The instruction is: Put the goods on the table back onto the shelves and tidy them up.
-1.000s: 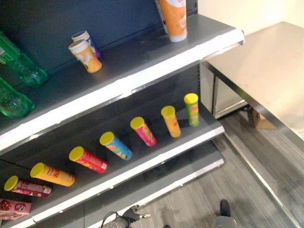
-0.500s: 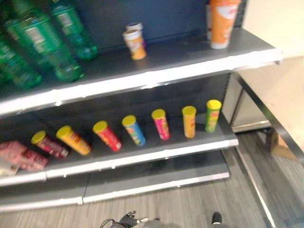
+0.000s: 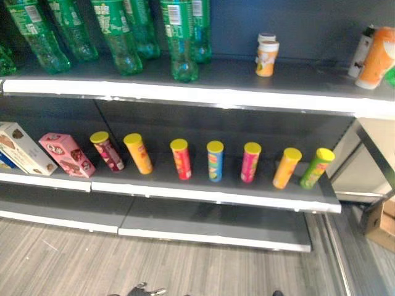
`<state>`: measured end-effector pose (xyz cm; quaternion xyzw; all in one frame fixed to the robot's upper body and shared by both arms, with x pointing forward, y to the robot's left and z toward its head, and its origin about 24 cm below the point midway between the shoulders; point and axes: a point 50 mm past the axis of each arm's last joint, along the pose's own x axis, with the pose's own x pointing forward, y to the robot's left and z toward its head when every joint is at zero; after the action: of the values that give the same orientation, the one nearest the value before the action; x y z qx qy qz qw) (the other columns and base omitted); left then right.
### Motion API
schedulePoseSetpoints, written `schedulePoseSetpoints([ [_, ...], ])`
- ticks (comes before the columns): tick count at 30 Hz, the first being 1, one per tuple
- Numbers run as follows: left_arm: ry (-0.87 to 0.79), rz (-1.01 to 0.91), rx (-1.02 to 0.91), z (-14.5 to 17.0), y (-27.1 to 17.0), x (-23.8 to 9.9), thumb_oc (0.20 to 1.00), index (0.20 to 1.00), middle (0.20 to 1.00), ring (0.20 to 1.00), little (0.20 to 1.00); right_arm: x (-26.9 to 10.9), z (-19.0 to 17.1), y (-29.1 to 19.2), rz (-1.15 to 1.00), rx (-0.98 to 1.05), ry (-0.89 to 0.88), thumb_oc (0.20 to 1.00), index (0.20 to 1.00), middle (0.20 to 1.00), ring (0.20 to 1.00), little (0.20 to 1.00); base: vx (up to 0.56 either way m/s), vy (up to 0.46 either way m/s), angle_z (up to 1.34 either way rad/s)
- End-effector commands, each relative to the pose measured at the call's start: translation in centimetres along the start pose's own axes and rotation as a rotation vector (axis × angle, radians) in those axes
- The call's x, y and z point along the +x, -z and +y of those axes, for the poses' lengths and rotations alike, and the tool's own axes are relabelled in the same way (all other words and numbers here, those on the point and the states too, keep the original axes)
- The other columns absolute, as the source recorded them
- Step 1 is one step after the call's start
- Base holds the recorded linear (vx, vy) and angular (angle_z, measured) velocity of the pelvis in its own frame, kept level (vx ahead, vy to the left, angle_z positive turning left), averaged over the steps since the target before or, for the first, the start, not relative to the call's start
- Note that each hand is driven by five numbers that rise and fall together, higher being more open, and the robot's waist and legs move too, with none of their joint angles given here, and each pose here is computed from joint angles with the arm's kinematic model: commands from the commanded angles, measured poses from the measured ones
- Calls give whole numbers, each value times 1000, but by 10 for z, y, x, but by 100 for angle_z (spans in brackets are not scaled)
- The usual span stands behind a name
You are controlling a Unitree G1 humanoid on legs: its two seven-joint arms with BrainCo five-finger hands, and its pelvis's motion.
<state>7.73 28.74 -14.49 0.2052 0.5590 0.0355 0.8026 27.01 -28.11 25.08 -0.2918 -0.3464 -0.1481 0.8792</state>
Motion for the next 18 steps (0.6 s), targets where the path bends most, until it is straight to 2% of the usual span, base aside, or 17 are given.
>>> schedulePoseSetpoints([
  [1, -3, -67, -49, -6, -19, 3, 1000, 1000, 1000, 1000, 1000, 35, -14, -27, -116, 2, 9, 200, 200, 200, 200, 200, 9, 131, -44],
  [4, -15, -56, -50, 0, -14, 2, 1000, 1000, 1000, 1000, 1000, 42, 3, -22, -83, 36, -51, 200, 200, 200, 200, 200, -13, 113, -16],
  [9, -35, -65, -55, 10, -18, 2, 1000, 1000, 1000, 1000, 1000, 54, 1, -18, -40, 28, -70, 200, 200, 200, 200, 200, 20, -18, -2],
  [18, 2, -38, -71, -6, -13, 2, 1000, 1000, 1000, 1000, 1000, 62, 16, -4, 32, -10, -125, 200, 200, 200, 200, 200, 45, -90, 24],
])
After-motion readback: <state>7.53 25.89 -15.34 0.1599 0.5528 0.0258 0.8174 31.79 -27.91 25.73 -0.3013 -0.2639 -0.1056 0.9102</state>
